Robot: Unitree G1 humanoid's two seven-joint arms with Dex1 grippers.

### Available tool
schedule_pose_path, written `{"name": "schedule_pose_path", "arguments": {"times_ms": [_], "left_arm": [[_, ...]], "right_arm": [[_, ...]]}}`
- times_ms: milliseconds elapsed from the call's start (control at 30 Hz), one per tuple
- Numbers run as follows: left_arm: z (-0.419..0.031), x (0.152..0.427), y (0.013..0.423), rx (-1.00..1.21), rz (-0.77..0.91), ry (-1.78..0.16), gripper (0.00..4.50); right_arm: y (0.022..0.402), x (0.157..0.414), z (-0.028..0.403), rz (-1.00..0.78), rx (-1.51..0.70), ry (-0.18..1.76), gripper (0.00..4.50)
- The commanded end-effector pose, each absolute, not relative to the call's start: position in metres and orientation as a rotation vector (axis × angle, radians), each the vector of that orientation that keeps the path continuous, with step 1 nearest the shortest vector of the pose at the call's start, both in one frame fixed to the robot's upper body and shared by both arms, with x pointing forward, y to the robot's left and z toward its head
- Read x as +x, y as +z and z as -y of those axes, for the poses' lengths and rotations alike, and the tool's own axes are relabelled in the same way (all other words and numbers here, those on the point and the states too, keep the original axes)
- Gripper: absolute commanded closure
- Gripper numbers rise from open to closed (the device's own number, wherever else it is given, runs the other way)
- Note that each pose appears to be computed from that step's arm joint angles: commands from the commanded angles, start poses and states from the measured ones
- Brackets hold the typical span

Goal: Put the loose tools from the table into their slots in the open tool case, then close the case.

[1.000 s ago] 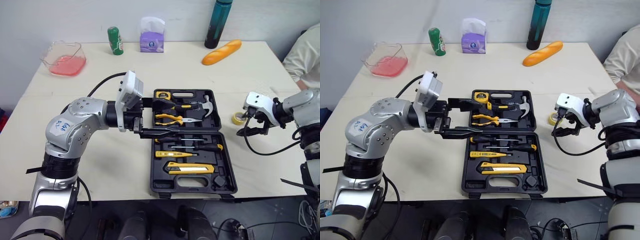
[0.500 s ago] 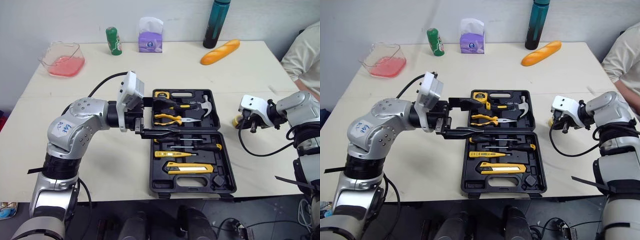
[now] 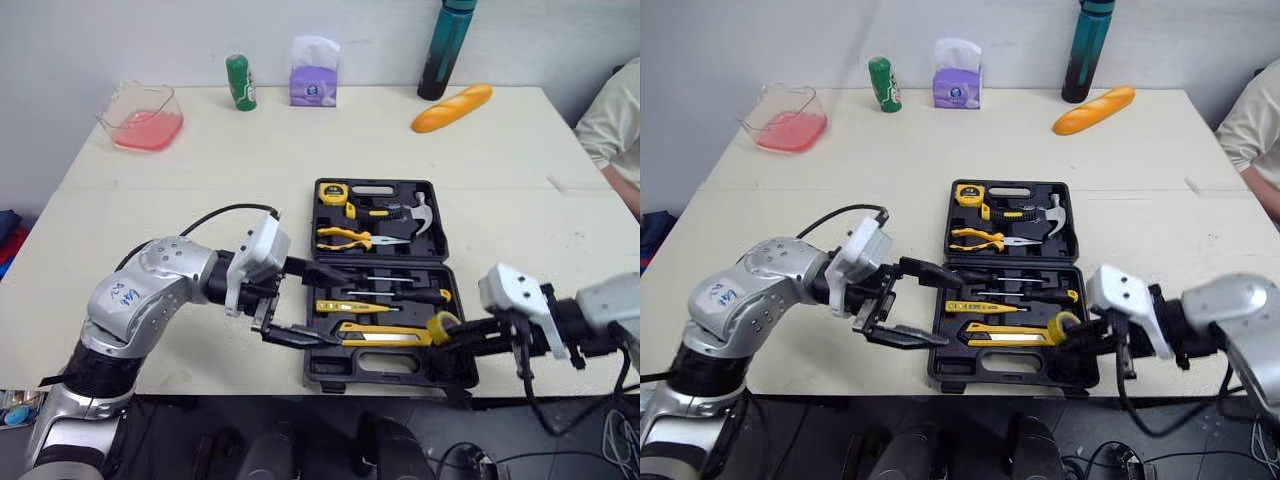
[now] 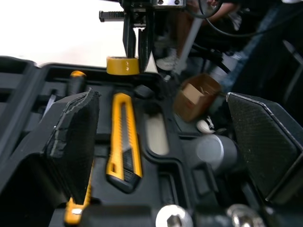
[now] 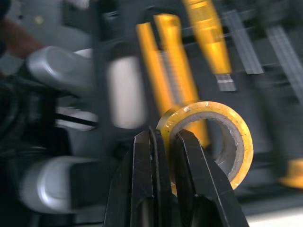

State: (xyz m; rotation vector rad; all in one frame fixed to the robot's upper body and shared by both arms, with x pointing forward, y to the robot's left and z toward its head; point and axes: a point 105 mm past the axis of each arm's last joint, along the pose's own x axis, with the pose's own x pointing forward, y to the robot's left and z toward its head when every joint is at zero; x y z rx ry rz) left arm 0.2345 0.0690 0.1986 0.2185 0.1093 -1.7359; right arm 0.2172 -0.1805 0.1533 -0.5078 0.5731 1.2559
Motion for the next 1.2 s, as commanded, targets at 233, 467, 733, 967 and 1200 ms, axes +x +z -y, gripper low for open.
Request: {"name": "schedule_pose_path", "arguments": {"times_ms": [233,467,733,967,1200], "left_arm": [[-0.062,0.226,0.203,0.260,-0.073,-1.785,0.00],[-0.060,0.229,0.203,0.273,-0.065,-1.785,0.00],[-0.058,0.232,0.203,0.271,-0.052,-1.776,0.00],[-0.059,0.232,0.202,0.283,-0.053,-1.792,0.00],[-0.056,0.235,0.202,0.285,-0.046,-1.788,0.00]], "right_arm": [[0.128,0.203,0.187,-0.641,-0.578,1.162,4.48],[0.127,0.192,0.180,-0.653,-0.540,1.207,4.48],[0.133,0.192,0.179,-0.606,-0.548,1.205,2.78],[0.166,0.191,0.185,-0.476,-0.436,1.188,1.80],[0.138,0.203,0.181,-0.204,-0.347,1.116,4.12]]}}
